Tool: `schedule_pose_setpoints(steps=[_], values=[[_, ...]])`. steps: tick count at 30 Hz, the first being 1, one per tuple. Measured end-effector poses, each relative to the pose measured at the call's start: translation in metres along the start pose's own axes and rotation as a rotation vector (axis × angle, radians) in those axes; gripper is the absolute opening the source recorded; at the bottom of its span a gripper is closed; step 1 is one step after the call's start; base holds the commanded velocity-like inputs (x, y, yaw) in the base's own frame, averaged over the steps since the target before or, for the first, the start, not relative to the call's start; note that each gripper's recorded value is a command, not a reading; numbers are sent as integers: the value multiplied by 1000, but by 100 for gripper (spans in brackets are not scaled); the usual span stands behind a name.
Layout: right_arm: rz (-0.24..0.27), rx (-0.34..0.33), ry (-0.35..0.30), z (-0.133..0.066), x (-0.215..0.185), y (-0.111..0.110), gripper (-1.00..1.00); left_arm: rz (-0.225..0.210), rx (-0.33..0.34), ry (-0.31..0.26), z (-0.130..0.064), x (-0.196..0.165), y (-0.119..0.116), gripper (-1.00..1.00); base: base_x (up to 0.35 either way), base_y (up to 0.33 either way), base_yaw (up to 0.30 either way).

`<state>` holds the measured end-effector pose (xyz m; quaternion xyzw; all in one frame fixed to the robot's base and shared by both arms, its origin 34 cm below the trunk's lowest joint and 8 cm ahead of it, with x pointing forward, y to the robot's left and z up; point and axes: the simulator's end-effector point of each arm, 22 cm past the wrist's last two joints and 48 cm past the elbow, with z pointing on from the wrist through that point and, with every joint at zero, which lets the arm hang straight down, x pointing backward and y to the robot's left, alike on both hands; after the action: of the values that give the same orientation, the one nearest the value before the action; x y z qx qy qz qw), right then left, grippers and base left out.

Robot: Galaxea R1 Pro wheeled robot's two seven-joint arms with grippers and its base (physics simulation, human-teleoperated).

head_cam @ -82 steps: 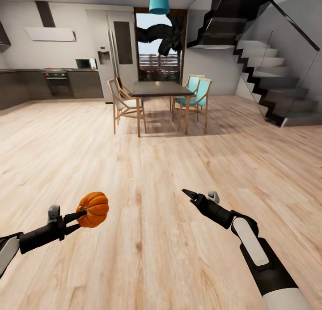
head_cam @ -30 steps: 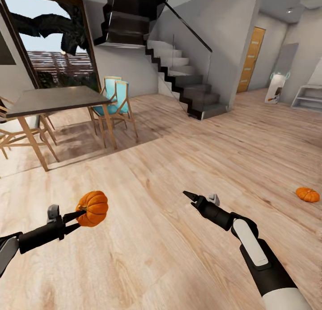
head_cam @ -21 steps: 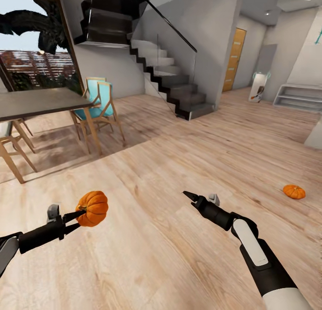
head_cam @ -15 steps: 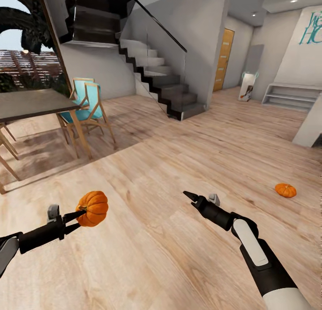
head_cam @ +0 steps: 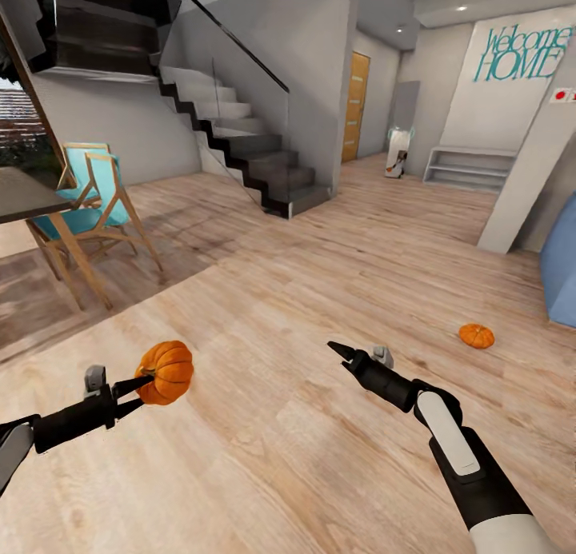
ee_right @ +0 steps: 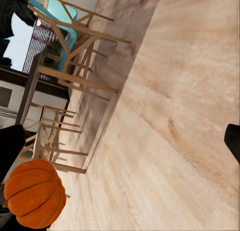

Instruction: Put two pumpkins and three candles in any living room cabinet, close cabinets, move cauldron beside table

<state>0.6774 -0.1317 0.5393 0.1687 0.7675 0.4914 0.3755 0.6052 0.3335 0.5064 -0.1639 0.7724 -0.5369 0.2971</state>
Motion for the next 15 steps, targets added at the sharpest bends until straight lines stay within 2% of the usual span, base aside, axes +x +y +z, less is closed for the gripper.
schedule_pose_setpoints(steps=[4, 8, 15], values=[[2, 0, -5, -1, -2, 0, 100, 1, 0, 0, 0, 0, 0, -100, 297, 139, -43], [2, -1, -6, -1, -2, 0, 100, 0, 0, 0, 0, 0, 0, -100, 319, 38, -46], [2, 0, -6, -1, -2, -1, 100, 0, -1, 1, 0, 0, 0, -100, 330, 3, -248]])
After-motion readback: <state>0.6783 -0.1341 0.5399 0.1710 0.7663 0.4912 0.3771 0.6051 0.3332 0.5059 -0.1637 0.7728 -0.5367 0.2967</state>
